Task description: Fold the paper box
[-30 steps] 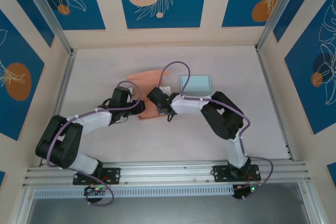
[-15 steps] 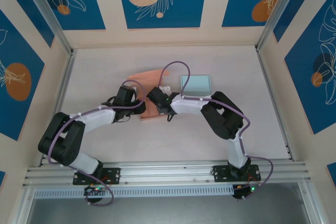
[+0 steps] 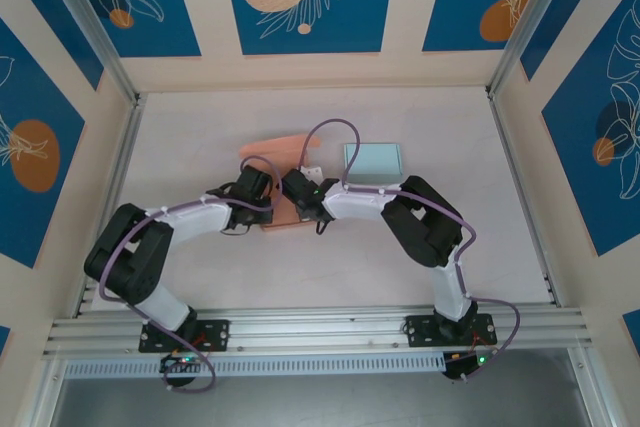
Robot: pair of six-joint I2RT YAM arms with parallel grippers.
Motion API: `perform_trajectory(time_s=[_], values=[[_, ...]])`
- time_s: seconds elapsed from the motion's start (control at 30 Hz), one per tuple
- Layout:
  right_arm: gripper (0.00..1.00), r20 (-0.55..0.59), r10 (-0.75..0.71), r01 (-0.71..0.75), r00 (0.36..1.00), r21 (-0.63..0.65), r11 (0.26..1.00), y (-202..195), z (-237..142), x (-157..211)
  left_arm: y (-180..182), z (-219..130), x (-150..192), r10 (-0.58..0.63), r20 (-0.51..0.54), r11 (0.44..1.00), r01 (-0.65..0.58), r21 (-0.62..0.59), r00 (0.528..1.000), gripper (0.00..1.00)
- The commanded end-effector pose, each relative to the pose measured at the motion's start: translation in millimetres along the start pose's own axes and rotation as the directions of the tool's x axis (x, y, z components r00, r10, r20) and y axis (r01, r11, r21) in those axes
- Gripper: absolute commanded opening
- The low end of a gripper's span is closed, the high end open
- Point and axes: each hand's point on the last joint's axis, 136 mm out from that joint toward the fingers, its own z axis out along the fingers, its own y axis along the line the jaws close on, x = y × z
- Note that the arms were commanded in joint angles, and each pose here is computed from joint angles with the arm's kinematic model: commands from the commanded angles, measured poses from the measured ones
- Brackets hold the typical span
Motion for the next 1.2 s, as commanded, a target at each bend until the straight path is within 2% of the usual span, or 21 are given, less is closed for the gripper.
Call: perform_trajectory(time_s=[0.0,0.13,0.4,0.53,0.7,0.8,0.83,0.93,1.03,1.17], values=[[0.0,-0.094,-0.065,0.07,0.993,0.049,0.996,-11.3,1.4,30.9,12.3,0.4,4.9,0.116,-0.037,0.987,-0.12,-0.109,0.993,0.1],[0.0,-0.094,-0.046,0.051,0.995,0.054,0.997,-15.4,-1.5,32.7,27.7,-5.7,-1.4,0.175,-0.044,0.959,-0.18,-0.22,0.984,0.06],[0.0,-0.132,0.039,-0.024,0.991,0.111,0.993,-5.9,-15.5,44.8,45.8,2.7,-7.5,0.276,-0.117,0.844,-0.299,-0.446,0.954,0.09],[0.0,-0.16,0.046,-0.027,0.986,0.116,0.993,6.4,-19.7,53.2,44.2,9.9,-11.1,0.295,-0.161,0.81,-0.336,-0.481,0.942,0.09],[0.0,-0.178,0.047,-0.034,0.983,0.074,0.997,16.0,-17.3,58.7,44.9,14.7,-13.7,0.322,-0.199,0.74,-0.377,-0.557,0.926,0.09],[0.0,-0.18,0.038,-0.03,0.983,0.048,0.998,19.9,-17.7,56.2,45.9,21.4,-5.0,0.316,-0.222,0.735,-0.386,-0.557,0.922,0.09],[0.02,-0.178,0.028,-0.022,0.984,0.035,0.999,21.5,-18.5,55.2,44.9,23.2,-2.4,0.313,-0.221,0.745,-0.384,-0.546,0.923,0.08],[0.18,-0.157,0.005,-0.006,0.988,-0.006,1.0,27.5,-24.9,46.5,37.8,24.7,-1.2,0.305,-0.191,0.786,-0.36,-0.503,0.933,0.08],[0.35,-0.125,-0.001,-0.005,0.992,-0.048,0.999,33.3,-36.5,32.7,36.6,19.9,-7.3,0.317,-0.181,0.782,-0.364,-0.506,0.931,0.07],[0.48,-0.074,0.011,-0.02,0.997,-0.113,0.993,41.6,-55.2,11.7,34.2,17.9,-10.4,0.318,-0.169,0.789,-0.359,-0.499,0.933,0.07]])
